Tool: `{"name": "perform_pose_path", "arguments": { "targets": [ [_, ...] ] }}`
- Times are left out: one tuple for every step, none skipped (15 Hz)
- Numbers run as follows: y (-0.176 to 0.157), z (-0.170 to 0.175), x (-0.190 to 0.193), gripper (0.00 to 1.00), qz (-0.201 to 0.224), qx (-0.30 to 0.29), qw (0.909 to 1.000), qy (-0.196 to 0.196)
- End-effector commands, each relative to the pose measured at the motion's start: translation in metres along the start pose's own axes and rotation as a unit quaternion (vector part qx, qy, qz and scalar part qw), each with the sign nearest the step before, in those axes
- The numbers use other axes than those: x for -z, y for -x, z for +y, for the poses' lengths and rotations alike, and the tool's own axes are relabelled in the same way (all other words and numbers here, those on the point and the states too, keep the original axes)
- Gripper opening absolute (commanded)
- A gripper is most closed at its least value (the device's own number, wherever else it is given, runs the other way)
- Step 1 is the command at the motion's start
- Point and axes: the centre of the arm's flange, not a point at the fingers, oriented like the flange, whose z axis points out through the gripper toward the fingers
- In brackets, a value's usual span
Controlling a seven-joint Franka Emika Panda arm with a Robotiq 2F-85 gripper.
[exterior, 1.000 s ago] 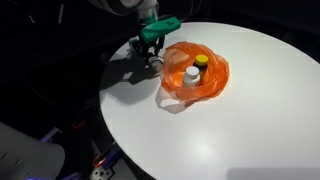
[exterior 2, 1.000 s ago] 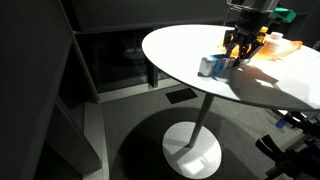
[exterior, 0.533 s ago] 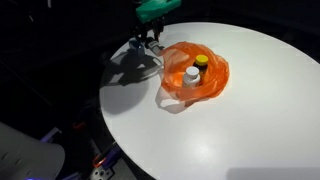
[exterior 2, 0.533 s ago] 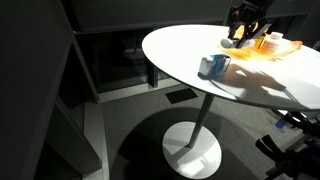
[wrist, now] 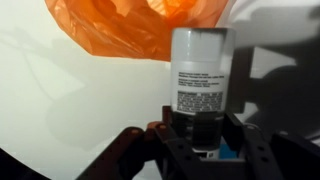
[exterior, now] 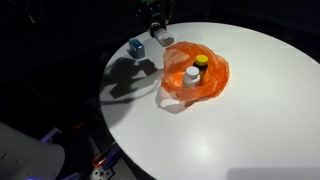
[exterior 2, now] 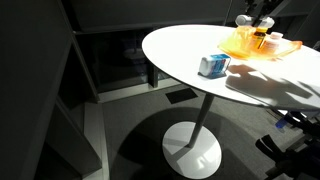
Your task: Put the white bottle in the plastic
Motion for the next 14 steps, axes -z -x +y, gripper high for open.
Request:
{"name": "perform_pose_path", "arguments": {
  "targets": [
    [0.034,0.003,0.008,0.25,-0.008,-0.028,0.9996,0.005],
    [0.042,0.005,0.007,0.25,-0.012,-0.036,0.9993,0.006],
    [0.050,0.008,0.004,0.25,-0.013,-0.041,0.9991,0.005],
    [0.058,0.010,0.002,0.25,-0.014,-0.046,0.9988,0.005],
    [0.064,0.013,0.000,0.25,-0.012,-0.050,0.9986,0.004],
    [0.069,0.015,-0.003,0.25,-0.010,-0.053,0.9985,0.003],
    [0.073,0.016,-0.006,0.25,-0.010,-0.056,0.9984,0.001],
    [0.076,0.018,-0.010,0.25,-0.011,-0.058,0.9982,-0.002],
    [0.079,0.020,-0.014,0.25,-0.011,-0.062,0.9980,-0.005],
    [0.081,0.021,-0.018,0.25,-0.011,-0.063,0.9979,-0.009],
    [0.082,0.022,-0.024,0.25,-0.011,-0.063,0.9978,-0.013],
    [0.082,0.023,-0.029,0.25,-0.010,-0.062,0.9978,-0.019],
    [0.081,0.024,-0.035,0.25,-0.011,-0.061,0.9978,-0.024],
    [0.080,0.024,-0.041,0.25,-0.011,-0.059,0.9978,-0.029]
  ]
}}
